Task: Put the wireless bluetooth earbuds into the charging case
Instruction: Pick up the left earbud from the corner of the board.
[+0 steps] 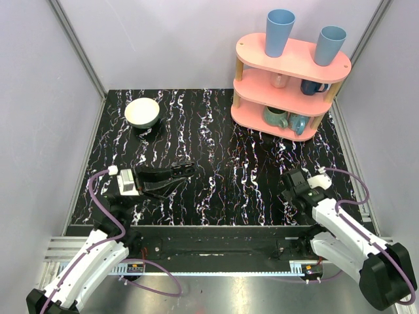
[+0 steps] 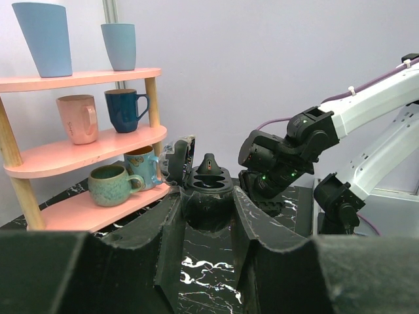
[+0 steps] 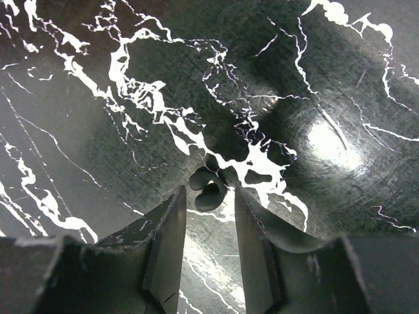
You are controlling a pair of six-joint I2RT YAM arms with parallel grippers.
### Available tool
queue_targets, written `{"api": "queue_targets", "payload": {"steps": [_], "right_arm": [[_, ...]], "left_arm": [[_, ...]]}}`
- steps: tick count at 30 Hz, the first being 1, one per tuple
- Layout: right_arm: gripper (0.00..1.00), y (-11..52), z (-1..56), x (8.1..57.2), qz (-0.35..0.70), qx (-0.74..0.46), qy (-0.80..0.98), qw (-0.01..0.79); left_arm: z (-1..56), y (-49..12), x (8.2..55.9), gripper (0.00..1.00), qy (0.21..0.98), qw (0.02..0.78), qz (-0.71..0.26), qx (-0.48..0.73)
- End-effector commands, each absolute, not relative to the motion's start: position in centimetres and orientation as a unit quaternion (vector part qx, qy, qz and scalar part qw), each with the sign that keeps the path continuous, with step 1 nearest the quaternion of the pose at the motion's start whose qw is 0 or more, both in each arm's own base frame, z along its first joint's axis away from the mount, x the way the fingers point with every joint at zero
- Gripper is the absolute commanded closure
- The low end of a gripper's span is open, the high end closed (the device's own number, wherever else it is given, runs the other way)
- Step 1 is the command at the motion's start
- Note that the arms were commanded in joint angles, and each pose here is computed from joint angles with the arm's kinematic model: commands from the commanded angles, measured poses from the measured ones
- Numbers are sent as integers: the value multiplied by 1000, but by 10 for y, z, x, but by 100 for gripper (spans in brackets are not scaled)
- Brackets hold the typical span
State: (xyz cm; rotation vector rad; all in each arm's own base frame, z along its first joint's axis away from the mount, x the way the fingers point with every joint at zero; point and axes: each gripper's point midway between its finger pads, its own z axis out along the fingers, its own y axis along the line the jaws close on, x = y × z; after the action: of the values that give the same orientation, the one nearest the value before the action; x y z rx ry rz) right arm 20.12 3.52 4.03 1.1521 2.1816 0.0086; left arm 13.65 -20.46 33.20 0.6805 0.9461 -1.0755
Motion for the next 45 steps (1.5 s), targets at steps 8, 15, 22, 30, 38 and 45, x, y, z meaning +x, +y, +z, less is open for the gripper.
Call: {"api": "queue_targets", "payload": {"steps": [8, 15, 22, 30, 38, 45], "right_arm": [[59, 30, 36, 206, 2, 462, 818, 342], [61, 34, 33, 204, 12, 469, 818, 333], [62, 34, 30, 205, 7, 471, 818, 329], [62, 36, 26, 208, 6, 475, 817, 327], [65, 39, 23, 212, 7, 467, 822, 325], [66, 44, 21, 217, 14, 457, 828, 325]], "left_arm": [[350, -202, 129, 100, 395, 715, -485, 312], [350, -202, 129, 100, 395, 715, -485, 311], [349, -202, 129, 100, 396, 715, -485, 310], [350, -202, 129, 100, 395, 716, -485, 309], [349, -201, 129, 100, 395, 717, -484, 309], [349, -201, 129, 100, 395, 718, -484, 307]]}}
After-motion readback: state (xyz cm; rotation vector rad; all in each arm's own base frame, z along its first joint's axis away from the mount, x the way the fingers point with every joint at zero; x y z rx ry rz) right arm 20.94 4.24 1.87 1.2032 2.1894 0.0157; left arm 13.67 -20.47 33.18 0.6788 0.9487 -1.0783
